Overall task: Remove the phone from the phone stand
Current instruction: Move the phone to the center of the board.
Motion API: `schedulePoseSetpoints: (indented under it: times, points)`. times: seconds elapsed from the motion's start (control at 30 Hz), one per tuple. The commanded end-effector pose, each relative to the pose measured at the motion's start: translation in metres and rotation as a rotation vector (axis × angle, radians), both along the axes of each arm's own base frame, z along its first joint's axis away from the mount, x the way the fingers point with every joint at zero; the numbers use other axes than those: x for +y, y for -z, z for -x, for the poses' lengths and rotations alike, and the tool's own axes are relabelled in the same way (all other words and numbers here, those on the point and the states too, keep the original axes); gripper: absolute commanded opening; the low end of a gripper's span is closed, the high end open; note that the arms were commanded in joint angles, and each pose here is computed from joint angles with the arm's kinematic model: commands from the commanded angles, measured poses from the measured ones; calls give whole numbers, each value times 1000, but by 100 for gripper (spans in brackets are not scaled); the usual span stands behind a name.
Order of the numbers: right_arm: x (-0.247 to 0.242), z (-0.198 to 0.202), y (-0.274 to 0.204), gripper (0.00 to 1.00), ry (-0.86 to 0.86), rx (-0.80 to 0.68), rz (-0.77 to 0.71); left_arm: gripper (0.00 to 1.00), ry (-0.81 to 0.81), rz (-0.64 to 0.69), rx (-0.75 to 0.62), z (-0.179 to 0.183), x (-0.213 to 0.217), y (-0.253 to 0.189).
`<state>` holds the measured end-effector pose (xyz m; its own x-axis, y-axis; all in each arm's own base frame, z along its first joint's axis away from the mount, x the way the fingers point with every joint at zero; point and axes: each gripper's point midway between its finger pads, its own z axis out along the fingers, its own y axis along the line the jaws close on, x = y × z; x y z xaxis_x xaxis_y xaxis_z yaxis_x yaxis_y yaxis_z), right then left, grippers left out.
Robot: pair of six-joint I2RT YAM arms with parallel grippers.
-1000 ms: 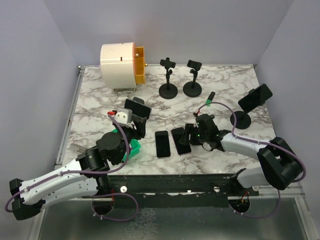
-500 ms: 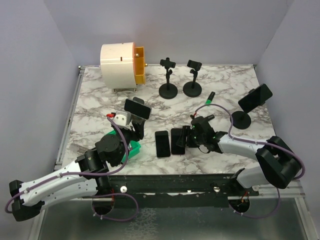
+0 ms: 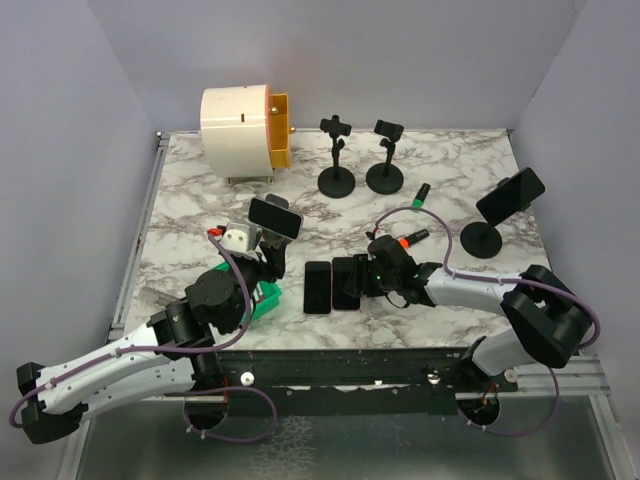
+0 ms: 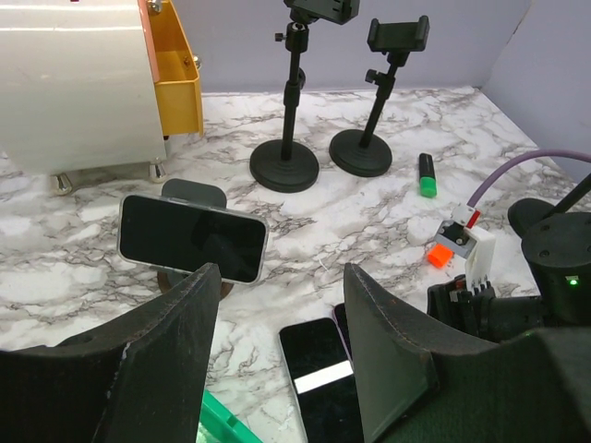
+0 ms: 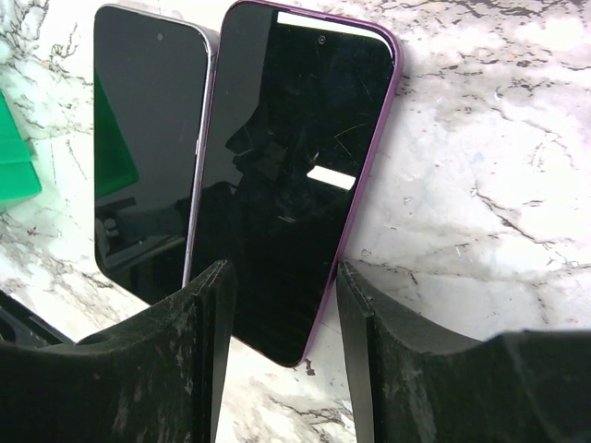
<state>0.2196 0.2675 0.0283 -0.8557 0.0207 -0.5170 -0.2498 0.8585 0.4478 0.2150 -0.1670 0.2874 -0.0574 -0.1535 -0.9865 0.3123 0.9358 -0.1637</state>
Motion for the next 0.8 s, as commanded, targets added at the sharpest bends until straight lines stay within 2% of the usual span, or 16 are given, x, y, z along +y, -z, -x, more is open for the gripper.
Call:
schedulePoseSetpoints:
  times: [0.0,0.27,0.47,0.63,0.77]
  points:
    - [-3,13,16,52,-22,43,58,57,-27,-23,11,-2,6,8]
    - [-2,8,9,54,-14,18,60,57,-33,-33,14,-2,7,10]
    - [-9,-5,-8,63,21,-41,102,57,-38,-40,19,-2,7,12]
    - [-13,-28,-68,69,39,-202,109,57,-43,-46,22,-3,8,14]
    - [-13,-45,-128,73,47,-375,58,57,-48,-50,24,-3,8,15]
